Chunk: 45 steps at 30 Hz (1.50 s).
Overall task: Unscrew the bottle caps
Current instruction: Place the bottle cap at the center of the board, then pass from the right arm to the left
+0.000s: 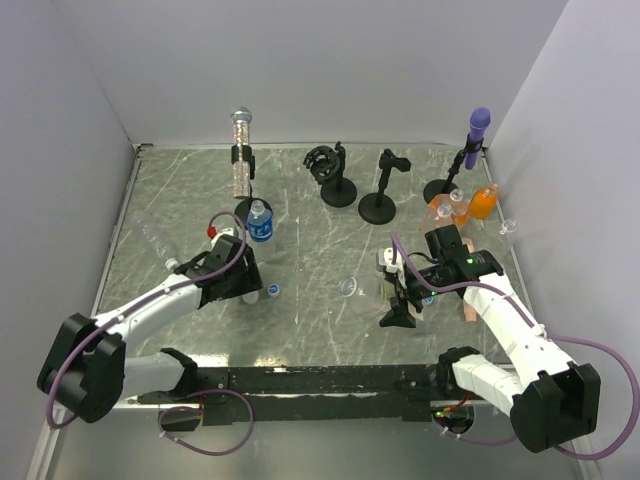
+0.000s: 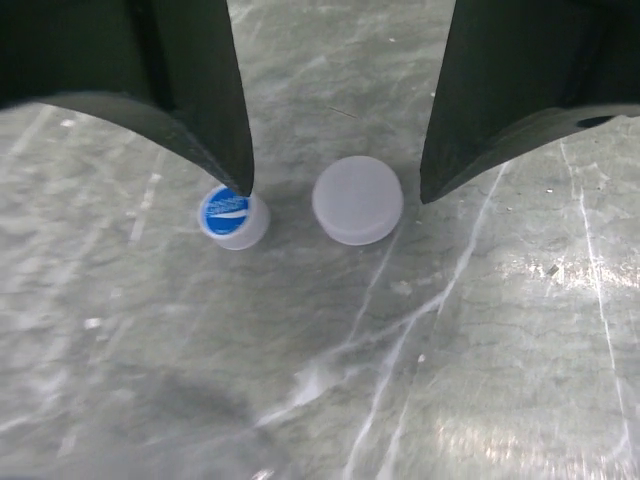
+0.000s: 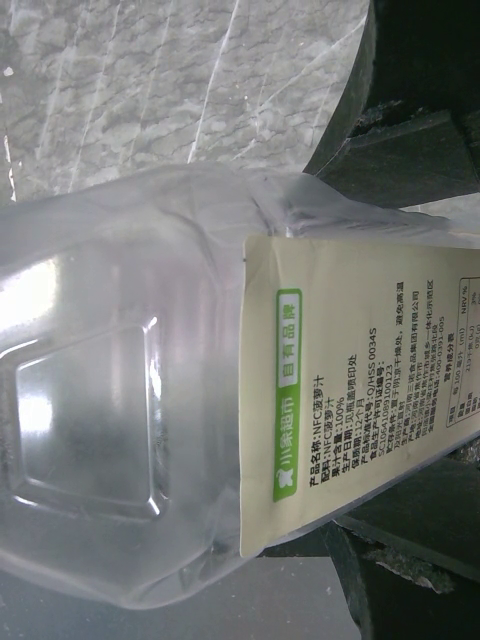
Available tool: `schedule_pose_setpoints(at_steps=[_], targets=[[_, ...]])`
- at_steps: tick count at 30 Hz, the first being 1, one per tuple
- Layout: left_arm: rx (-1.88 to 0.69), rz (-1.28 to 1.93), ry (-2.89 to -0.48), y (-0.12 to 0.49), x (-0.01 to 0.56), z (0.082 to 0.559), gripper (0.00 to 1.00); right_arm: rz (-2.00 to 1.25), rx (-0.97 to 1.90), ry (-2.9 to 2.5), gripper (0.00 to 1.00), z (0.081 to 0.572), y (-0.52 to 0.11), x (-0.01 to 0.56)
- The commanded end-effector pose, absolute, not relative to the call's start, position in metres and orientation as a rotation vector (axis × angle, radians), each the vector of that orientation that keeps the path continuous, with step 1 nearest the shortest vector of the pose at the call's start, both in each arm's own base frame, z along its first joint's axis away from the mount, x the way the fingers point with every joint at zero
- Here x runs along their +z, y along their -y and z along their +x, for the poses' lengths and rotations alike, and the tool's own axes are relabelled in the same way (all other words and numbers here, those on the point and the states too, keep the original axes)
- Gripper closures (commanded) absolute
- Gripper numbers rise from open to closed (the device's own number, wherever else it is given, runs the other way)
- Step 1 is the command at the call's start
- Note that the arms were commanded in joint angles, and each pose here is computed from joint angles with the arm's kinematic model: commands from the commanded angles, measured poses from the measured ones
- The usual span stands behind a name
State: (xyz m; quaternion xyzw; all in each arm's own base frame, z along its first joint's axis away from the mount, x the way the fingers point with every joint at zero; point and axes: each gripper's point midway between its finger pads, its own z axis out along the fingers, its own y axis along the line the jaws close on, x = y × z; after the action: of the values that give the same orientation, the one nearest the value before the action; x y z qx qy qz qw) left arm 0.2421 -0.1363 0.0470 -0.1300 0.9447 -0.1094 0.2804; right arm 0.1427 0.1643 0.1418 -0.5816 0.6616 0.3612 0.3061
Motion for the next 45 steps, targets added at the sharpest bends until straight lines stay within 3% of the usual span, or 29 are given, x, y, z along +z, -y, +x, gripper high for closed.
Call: schedule_pose_setpoints(at_steps=[1, 5, 8, 13, 17, 21, 30, 40, 45], targets=[[-0.433, -0.309, -2.396, 0.151, 0.102, 0.259, 0.27, -1.552, 0.933, -1.655, 0.86, 0.149, -0.17, 0.157], [-0.755, 0.091, -2.196, 0.189, 0.173, 0.243, 0.2, -1.553, 0.94, -1.652, 0.86, 0.148, -0.171, 0.157], [-1.133, 0.404, -1.87, 0.227, 0.239, 0.2, 0.03, -1.55, 0.949, -1.653, 0.85, 0.149, -0.172, 0.157], [-1.422, 0.717, -1.387, 0.25, 0.296, 0.149, 0.03, -1.552, 0.963, -1.654, 0.86, 0.148, -0.173, 0.157], [-1.415, 0.851, -1.216, 0.266, 0.301, 0.132, 0.03, -1.549, 0.964, -1.657, 0.85, 0.147, -0.172, 0.156], [-1.314, 1.021, -1.159, 0.299, 0.297, 0.125, 0.03, -1.55, 0.97, -1.655, 0.85, 0.147, -0.173, 0.156], [-1.318, 1.08, -1.175, 0.332, 0.28, 0.139, 0.01, -1.551, 0.968, -1.657, 0.85, 0.147, -0.172, 0.156], [-1.356, 1.129, -1.192, 0.363, 0.273, 0.139, 0.09, -1.553, 0.966, -1.657, 0.85, 0.147, -0.172, 0.156], [-1.389, 1.139, -1.22, 0.371, 0.268, 0.137, 0.19, -1.552, 0.968, -1.662, 0.85, 0.147, -0.172, 0.155]])
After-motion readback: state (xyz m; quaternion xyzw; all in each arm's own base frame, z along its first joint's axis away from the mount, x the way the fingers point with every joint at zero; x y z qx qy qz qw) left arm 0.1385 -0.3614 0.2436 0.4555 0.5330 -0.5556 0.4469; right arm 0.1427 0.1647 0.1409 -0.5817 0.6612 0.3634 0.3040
